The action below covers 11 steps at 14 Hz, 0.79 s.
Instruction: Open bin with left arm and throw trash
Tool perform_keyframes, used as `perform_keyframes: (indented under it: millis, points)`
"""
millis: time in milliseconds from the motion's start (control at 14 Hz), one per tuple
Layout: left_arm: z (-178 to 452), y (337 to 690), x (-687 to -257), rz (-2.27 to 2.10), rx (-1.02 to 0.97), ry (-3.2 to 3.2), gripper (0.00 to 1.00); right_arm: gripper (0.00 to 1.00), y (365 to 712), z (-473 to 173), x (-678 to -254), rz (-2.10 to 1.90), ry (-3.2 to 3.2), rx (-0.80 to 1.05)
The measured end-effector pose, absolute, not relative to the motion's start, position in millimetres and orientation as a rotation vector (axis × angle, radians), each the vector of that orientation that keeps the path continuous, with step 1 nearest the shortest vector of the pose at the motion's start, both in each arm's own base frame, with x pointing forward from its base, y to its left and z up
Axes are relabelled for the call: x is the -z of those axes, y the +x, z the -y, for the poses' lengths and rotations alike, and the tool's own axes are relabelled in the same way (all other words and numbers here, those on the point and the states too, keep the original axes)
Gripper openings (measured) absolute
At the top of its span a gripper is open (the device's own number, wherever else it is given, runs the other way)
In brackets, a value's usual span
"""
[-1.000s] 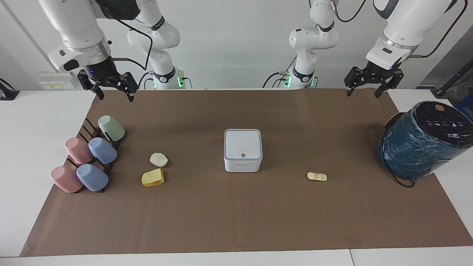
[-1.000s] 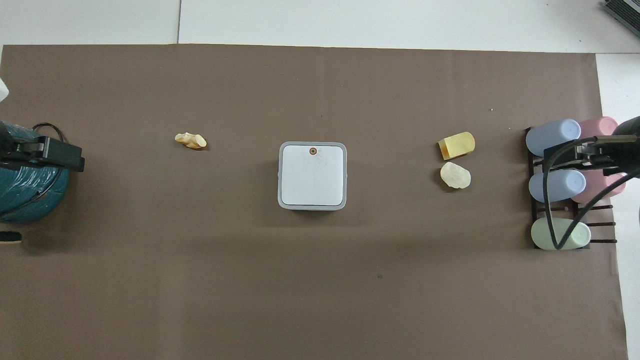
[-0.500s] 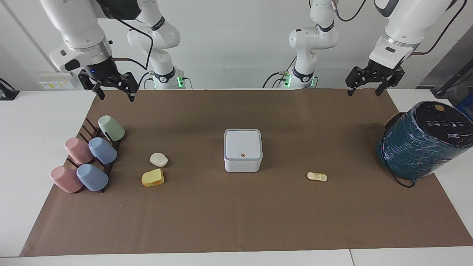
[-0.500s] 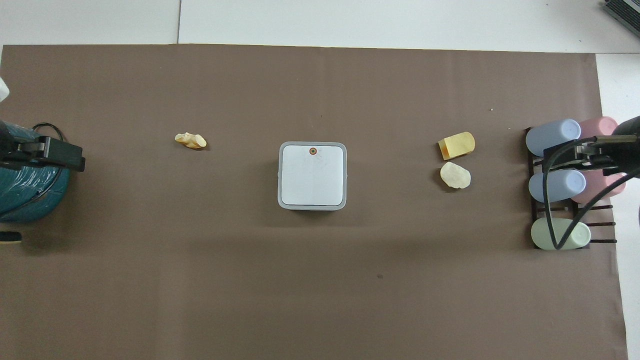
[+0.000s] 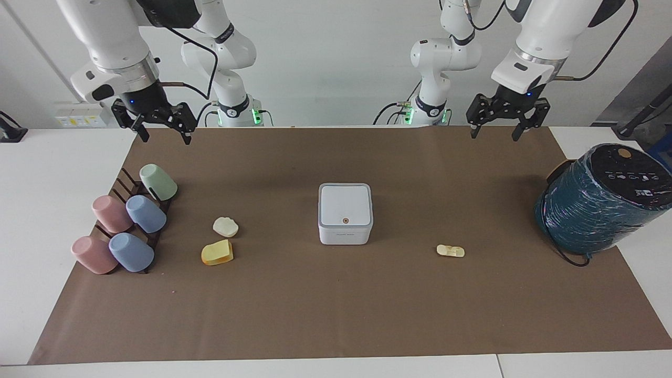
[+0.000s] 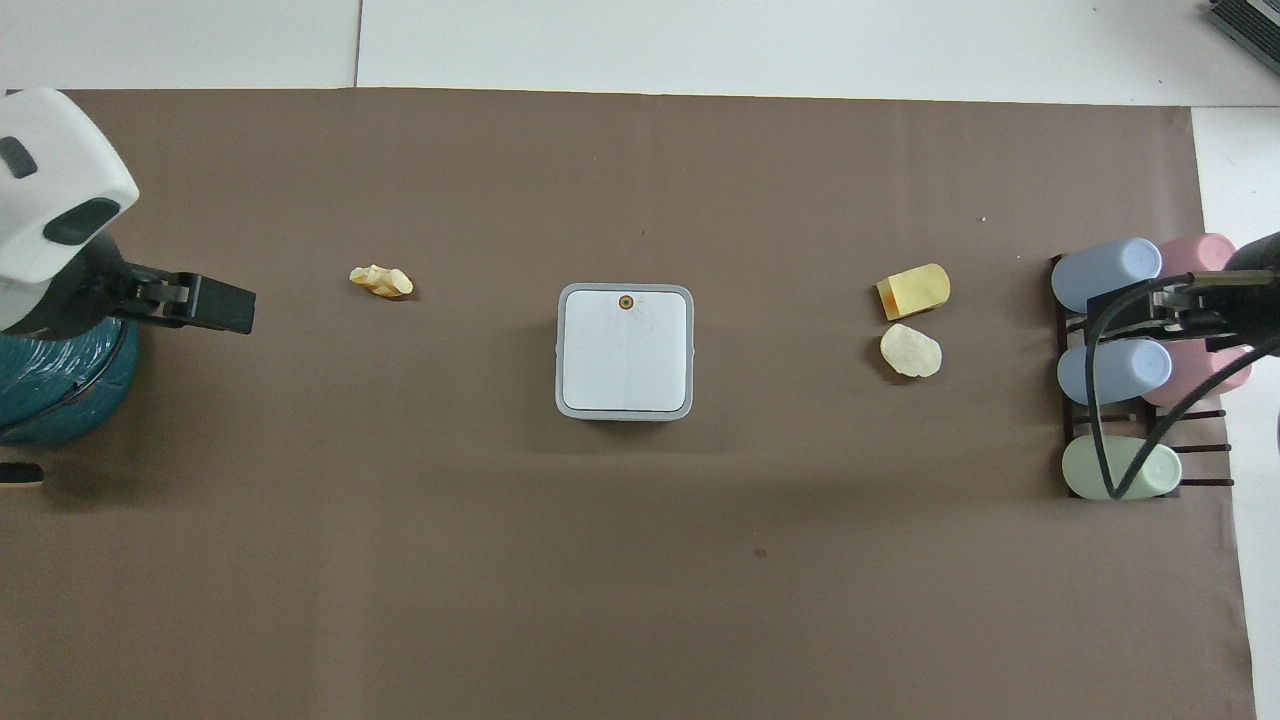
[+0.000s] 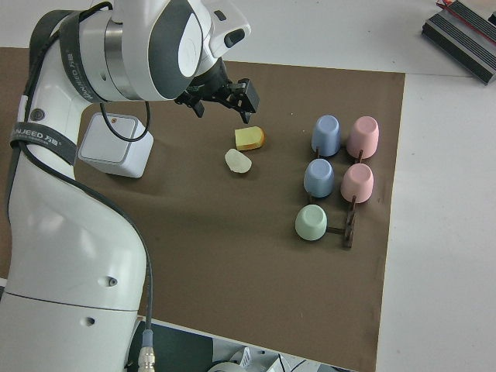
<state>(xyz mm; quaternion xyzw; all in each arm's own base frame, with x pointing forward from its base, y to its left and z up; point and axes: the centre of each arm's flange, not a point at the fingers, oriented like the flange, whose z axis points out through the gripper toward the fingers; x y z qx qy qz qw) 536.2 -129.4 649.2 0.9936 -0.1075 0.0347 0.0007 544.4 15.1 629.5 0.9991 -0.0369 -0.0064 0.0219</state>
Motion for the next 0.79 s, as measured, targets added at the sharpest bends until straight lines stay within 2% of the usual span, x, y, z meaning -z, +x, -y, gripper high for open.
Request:
perform_keyframes:
  millis: [429, 500, 571, 786]
  points:
    - [230.8, 534.1, -611.9, 0.459, -0.247, 3.058, 0.96, 1.0, 544.4, -15.2, -629.4, 0.114, 3.096, 0.02]
    - [247.8, 535.3, -600.6, 0.457, -0.254, 3.049, 0.87, 1.0, 544.4, -15.2, -629.3, 0.114, 3.096, 0.021]
    - [264.6, 536.9, -588.8, 0.462, -0.263, 3.038, 0.72, 1.0, 544.4, -15.2, -629.1, 0.114, 3.096, 0.021]
    - [306.9, 544.6, -550.0, 0.511, -0.316, 2.995, 0.35, 1.0, 544.4, -15.2, -628.9, 0.114, 3.095, 0.022]
